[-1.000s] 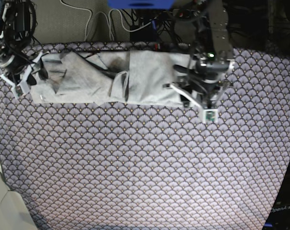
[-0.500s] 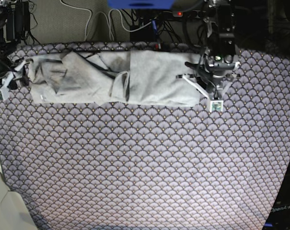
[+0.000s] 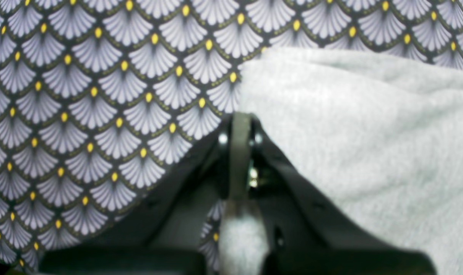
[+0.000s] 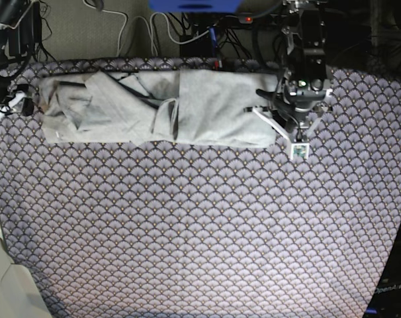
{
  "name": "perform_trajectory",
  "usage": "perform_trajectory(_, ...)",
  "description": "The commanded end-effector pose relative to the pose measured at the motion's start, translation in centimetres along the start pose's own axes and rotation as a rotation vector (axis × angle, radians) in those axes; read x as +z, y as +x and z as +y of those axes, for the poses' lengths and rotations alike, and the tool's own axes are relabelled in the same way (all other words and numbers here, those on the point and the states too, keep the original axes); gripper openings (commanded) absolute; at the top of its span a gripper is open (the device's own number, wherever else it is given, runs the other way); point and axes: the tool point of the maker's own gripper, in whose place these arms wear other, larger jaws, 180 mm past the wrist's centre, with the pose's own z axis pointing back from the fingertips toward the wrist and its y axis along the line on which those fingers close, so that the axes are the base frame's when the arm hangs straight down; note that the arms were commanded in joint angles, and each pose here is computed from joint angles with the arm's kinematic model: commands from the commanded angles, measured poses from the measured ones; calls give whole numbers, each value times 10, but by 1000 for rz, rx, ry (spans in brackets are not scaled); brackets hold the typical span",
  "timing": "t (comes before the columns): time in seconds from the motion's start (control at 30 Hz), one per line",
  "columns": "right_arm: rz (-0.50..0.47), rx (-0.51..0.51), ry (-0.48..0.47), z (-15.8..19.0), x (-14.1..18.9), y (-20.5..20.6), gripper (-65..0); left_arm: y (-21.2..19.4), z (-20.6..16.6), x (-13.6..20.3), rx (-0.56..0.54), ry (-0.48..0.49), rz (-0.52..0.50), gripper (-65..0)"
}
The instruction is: Fold the T-shirt properly
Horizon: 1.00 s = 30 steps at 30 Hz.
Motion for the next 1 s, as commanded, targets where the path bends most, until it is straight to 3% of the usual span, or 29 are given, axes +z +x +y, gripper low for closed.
perform_trajectory(0.0, -44, 21, -16, -7, 8, 16, -272, 12, -1, 3, 2, -3, -44, -645)
perform_trajectory(0.37, -92, 117, -33, 19, 27, 49, -272, 14, -2, 3, 3, -4, -47, -645)
perform_trajectory(0.67, -80, 84, 2, 35, 17, 44, -272, 13, -2, 3, 3, -4, -46, -645)
perform_trajectory(0.97, -3, 33, 33, 36, 4, 20, -272, 12, -2, 3, 3, -4, -43, -645)
